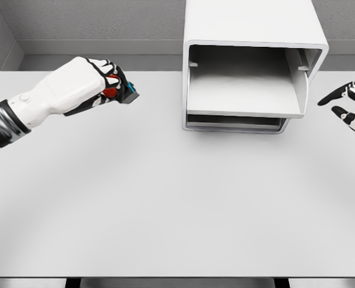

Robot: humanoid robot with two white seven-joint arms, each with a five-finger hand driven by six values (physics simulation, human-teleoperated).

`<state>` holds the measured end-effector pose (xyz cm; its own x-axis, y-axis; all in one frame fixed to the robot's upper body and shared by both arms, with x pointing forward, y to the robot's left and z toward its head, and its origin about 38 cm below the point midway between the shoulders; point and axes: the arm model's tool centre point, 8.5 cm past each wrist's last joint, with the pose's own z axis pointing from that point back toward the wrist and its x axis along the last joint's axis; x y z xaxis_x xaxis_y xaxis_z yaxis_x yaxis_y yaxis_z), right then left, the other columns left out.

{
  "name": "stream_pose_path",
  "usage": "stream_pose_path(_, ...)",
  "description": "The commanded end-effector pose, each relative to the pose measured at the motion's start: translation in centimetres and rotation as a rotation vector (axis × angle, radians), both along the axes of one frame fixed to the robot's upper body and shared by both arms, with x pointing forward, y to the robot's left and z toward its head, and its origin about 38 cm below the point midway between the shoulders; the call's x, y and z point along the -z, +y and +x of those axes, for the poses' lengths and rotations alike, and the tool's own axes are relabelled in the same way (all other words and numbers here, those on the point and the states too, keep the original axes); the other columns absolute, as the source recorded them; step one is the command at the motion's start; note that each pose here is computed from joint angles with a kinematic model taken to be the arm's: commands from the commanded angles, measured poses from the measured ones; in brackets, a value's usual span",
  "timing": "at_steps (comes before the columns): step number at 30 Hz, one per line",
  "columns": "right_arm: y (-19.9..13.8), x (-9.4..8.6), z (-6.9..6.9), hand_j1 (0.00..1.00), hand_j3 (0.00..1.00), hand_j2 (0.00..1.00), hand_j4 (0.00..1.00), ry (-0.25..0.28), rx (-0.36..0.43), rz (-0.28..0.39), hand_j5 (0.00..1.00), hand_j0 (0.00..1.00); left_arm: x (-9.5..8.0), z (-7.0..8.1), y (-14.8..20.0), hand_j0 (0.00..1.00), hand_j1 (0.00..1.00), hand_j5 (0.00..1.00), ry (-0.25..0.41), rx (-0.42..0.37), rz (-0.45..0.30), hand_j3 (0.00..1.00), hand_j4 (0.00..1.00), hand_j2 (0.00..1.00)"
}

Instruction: Slide open multi-storey tabletop storage cabinets and put open load switch and slide close multi-storey tabletop storage cabinets

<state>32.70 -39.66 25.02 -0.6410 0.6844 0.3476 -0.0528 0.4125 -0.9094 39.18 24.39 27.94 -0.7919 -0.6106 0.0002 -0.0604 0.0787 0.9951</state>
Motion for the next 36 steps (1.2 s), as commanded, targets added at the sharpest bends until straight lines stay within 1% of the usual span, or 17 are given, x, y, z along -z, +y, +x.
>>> stream_pose_path(1,-0.2,-0.2,0.0,0.50,0.50,0.50,0.50,-0.004,0.007,-0.003,0.50,0.50,0.0,0.0,-0.4,0.30,0.30,0.30,0.003,0.008,-0.020,0.30,0.30,0.30)
stream_pose_path(2,-0.2,-0.1,-0.1,0.50,0.50,0.50,0.50,0.002,0.006,-0.007,0.50,0.50,0.1,0.0,-0.7,0.30,0.30,0.30,0.005,0.013,-0.030,0.30,0.30,0.30)
stream_pose_path(5,-0.1,1.1,-0.3,0.51,0.51,0.51,0.51,0.031,0.019,-0.055,0.51,0.51,-0.1,0.1,-1.1,0.30,0.30,0.30,-0.003,0.020,-0.041,0.30,0.30,0.30)
stream_pose_path(8,0.6,2.1,-0.3,0.51,0.51,0.51,0.51,0.055,0.007,-0.071,0.51,0.51,-0.5,0.2,-2.0,0.30,0.30,0.30,-0.012,0.043,-0.031,0.30,0.30,0.30)
stream_pose_path(10,0.7,2.7,-0.4,0.53,0.53,0.53,0.53,0.069,0.009,-0.084,0.53,0.53,-0.6,0.3,-2.5,0.30,0.30,0.30,-0.015,0.053,-0.047,0.30,0.30,0.30)
stream_pose_path(15,1.2,3.9,-0.7,0.53,0.53,0.53,0.53,0.100,0.001,-0.104,0.53,0.53,-0.6,0.3,-3.8,0.30,0.30,0.30,-0.015,0.078,-0.074,0.30,0.30,0.30)
stream_pose_path(16,1.4,4.4,-0.9,0.53,0.53,0.53,0.53,0.115,-0.005,-0.105,0.53,0.53,-0.6,0.3,-4.1,0.30,0.30,0.30,-0.017,0.082,-0.082,0.30,0.30,0.30)
stream_pose_path(19,1.7,5.4,-1.3,0.53,0.53,0.53,0.53,0.139,-0.010,-0.093,0.53,0.53,-0.6,0.3,-5.1,0.31,0.31,0.31,-0.018,0.097,-0.106,0.31,0.31,0.31)
stream_pose_path(21,2.3,6.1,-1.4,0.54,0.54,0.54,0.54,0.158,-0.029,-0.091,0.54,0.54,-0.6,0.2,-5.6,0.31,0.31,0.31,-0.016,0.107,-0.111,0.31,0.31,0.31)
stream_pose_path(26,2.9,6.7,-1.5,0.55,0.55,0.55,0.55,0.174,-0.047,-0.083,0.55,0.55,-0.9,0.3,-6.6,0.31,0.31,0.31,-0.024,0.125,-0.133,0.31,0.31,0.31)
stream_pose_path(27,3.5,7.1,-1.6,0.55,0.55,0.55,0.55,0.180,-0.058,-0.068,0.55,0.55,-0.9,0.3,-6.8,0.31,0.31,0.31,-0.026,0.122,-0.129,0.31,0.31,0.31)
stream_pose_path(29,3.8,7.4,-1.6,0.55,0.55,0.55,0.55,0.183,-0.061,-0.054,0.55,0.55,-1.0,0.4,-7.4,0.31,0.31,0.31,-0.027,0.129,-0.141,0.31,0.31,0.31)
stream_pose_path(30,3.9,7.5,-1.6,0.55,0.55,0.55,0.55,0.183,-0.061,-0.047,0.55,0.55,-0.9,0.3,-7.9,0.31,0.31,0.31,-0.027,0.143,-0.135,0.31,0.31,0.31)
stream_pose_path(32,4.0,7.4,-1.6,0.55,0.55,0.55,0.55,0.178,-0.060,-0.043,0.55,0.55,-1.0,0.4,-8.5,0.31,0.31,0.31,-0.033,0.140,-0.137,0.31,0.31,0.31)
stream_pose_path(36,4.4,7.8,-1.7,0.55,0.55,0.55,0.55,0.188,-0.073,-0.038,0.55,0.55,-1.1,0.3,-10.1,0.31,0.31,0.31,-0.036,0.161,-0.150,0.31,0.31,0.31)
